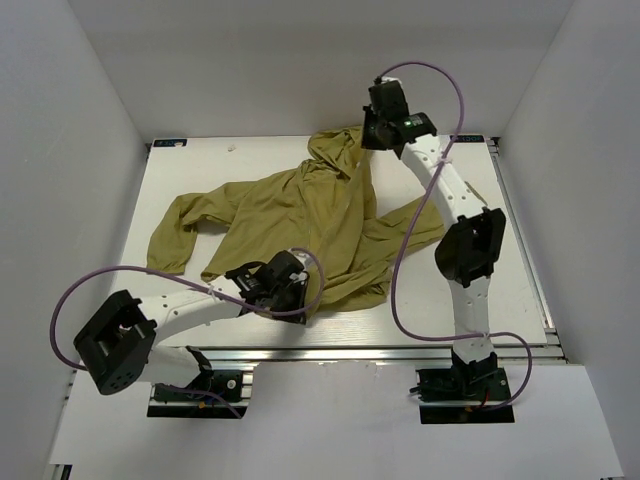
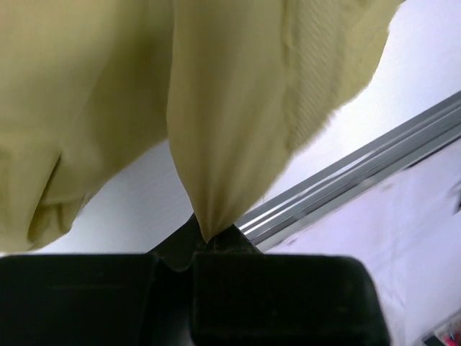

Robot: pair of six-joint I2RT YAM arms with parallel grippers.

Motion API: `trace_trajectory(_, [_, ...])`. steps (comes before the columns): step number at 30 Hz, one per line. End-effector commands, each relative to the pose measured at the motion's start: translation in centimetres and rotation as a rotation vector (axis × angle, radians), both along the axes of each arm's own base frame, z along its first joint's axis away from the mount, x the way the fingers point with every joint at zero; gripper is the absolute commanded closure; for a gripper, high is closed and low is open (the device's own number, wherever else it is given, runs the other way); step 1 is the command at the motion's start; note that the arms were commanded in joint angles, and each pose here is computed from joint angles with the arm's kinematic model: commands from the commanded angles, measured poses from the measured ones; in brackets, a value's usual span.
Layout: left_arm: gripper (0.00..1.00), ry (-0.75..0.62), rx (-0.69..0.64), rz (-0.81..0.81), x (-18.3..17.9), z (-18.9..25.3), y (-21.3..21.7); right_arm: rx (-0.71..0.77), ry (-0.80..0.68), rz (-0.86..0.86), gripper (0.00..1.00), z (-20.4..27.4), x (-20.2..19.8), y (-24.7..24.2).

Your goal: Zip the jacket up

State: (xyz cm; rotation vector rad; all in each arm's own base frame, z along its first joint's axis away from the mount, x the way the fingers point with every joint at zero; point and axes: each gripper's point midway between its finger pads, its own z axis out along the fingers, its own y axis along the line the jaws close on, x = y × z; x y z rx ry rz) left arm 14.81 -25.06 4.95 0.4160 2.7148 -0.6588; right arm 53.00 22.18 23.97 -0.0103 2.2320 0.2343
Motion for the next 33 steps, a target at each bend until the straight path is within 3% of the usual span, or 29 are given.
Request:
trace_trajectory(1, [1.00,0.099,0.007,-0.002,-2.2,-1.3,2.2,0.051,-0.086,-0.065,1.00,-1.8,2.8,2.6])
trace_trajectory(4, [1.00,0.126,0.008,0.028,-2.8,-1.6,3.4,0.113,-0.197,0.043,1.00,-1.1,3.9,8.3])
trace_trajectory(5, [1.00,0.122,0.010,0.031,-2.8,-1.5,3.5,0.100,-0.186,0.086,1.00,-3.3,4.1,10.8])
trace_trajectory(6, [0.99,0.117,0.022,0.038,-2.7,-1.3,3.7,0.145,-0.241,0.154,0.93,-1.0,4.5,12.9])
trace_trajectory(7, [0.82,0.105,0.023,0.048,-2.4,-0.9,3.7,0.138,-0.231,0.183,0.74,-2.6,4.7,14.2])
trace_trajectory(8, [0.51,0.085,0.012,0.046,-1.9,-0.1,3.3,0.150,-0.242,0.226,0.58,-2.2,4.2,15.6])
trace_trajectory(9, [0.33,0.069,0.015,0.049,-1.5,0.4,3.3,0.140,-0.228,0.236,0.17,-2.8,3.8,15.7])
trace_trajectory(10, [0.11,0.046,0.004,0.040,-1.2,1.0,3.1,0.136,-0.235,0.245,0.11,-1.7,3.1,15.5])
trace_trajectory(11, [0.02,0.015,-0.021,0.032,-0.5,2.2,2.5,0.122,-0.226,0.255,0.11,-1.6,2.4,15.1])
trace_trajectory(15, [0.02,-0.068,-0.047,0.025,1.0,5.4,2.0,0.005,-0.125,0.242,0.11,-1.6,-2.3,10.7])
trace_trajectory(19, [0.02,-0.189,-0.004,0.138,4.0,7.2,2.8,-0.048,0.034,0.238,0.11,-4.1,-10.6,5.4])
trace_trajectory(21, [0.02,-0.203,0.026,0.220,5.5,7.5,3.5,0.026,0.042,0.306,0.11,-3.6,-13.8,5.3])
trace_trajectory(22, [0.02,-0.208,0.032,0.244,6.1,7.6,3.7,0.055,0.139,0.375,0.11,-6.8,-16.7,5.5])
trace_trajectory(26, [0.02,-0.242,-0.010,0.324,8.8,7.8,3.9,0.188,0.284,0.535,0.11,-10.0,-22.9,6.7])
trace_trajectory(33, [0.02,-0.265,0.007,0.377,12.9,6.7,4.3,0.263,0.445,0.616,0.11,-15.6,-28.0,7.5])
